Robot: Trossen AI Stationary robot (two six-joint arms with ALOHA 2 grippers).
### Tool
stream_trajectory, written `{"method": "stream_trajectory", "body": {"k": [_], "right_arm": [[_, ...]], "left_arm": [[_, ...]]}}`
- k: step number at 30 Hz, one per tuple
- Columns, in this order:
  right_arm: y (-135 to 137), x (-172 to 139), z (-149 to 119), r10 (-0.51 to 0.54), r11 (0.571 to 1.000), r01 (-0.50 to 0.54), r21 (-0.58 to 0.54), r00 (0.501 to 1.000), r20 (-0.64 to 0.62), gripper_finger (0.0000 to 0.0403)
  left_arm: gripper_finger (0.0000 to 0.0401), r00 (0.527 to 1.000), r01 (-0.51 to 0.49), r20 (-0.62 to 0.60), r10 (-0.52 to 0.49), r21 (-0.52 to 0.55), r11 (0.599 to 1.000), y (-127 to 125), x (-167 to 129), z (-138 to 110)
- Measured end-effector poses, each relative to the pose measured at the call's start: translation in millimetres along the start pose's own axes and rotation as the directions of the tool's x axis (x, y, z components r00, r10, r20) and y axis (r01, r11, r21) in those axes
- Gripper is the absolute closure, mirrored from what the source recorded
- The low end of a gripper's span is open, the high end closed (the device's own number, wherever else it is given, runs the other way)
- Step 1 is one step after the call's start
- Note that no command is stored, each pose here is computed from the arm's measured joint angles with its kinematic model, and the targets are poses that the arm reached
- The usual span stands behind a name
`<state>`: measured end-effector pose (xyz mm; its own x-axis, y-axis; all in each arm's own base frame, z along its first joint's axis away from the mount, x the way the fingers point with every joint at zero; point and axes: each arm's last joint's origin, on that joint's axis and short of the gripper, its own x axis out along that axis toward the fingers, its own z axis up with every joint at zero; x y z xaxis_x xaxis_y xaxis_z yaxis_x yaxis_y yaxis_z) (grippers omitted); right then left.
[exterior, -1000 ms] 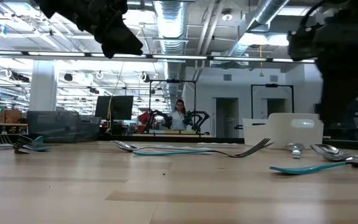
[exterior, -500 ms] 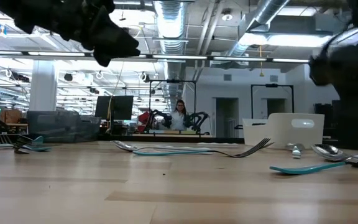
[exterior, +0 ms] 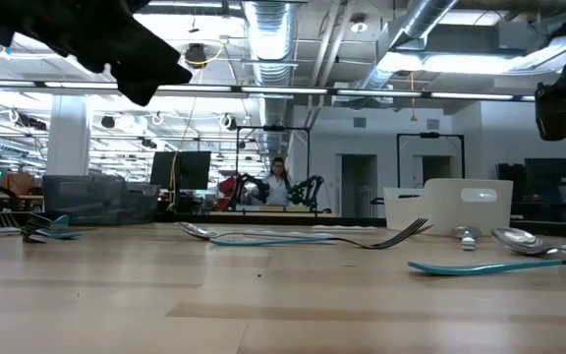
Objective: Sort silverware by color (type)
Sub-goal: Put the blue fork into the top white bin
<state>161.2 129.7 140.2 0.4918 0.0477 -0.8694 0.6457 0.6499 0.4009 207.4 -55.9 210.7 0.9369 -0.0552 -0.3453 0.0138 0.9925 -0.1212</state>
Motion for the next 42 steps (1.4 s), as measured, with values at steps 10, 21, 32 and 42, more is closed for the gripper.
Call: {"method": "stream_trajectory", "body": {"k": [10, 21, 32, 42], "right_arm": [[10.0, -3.6, -10.8, 0.105, 0.994, -0.106, 0.015, 0.994, 0.004, 0.0223], [14.8, 15.3, -19.5, 0.099, 0.993, -0.098, 0.068, 0.995, -0.011, 0.0228], [18.0, 29.5, -17.7, 0.111, 0.994, -0.110, 0.023, 0.994, -0.012, 0.0358], [17.3, 17.3, 3.8, 0.106, 0.991, -0.097, -0.092, 0.990, 0.097, 0.0378]], "left_arm": [[0.0258, 1.000, -0.017, 0.007, 0.017, 0.008, 1.000, -11.7, -3.2, -2.8], [0.0258, 0.999, 0.001, -0.033, -0.001, -0.011, 1.000, -16.3, -4.8, -7.6], [0.0258, 0.986, 0.098, -0.129, -0.102, -0.032, 0.995, -43.3, -16.3, -23.3], [0.0258, 0.994, 0.049, -0.095, -0.049, -0.003, 0.999, -48.6, -19.6, -24.1]]}}
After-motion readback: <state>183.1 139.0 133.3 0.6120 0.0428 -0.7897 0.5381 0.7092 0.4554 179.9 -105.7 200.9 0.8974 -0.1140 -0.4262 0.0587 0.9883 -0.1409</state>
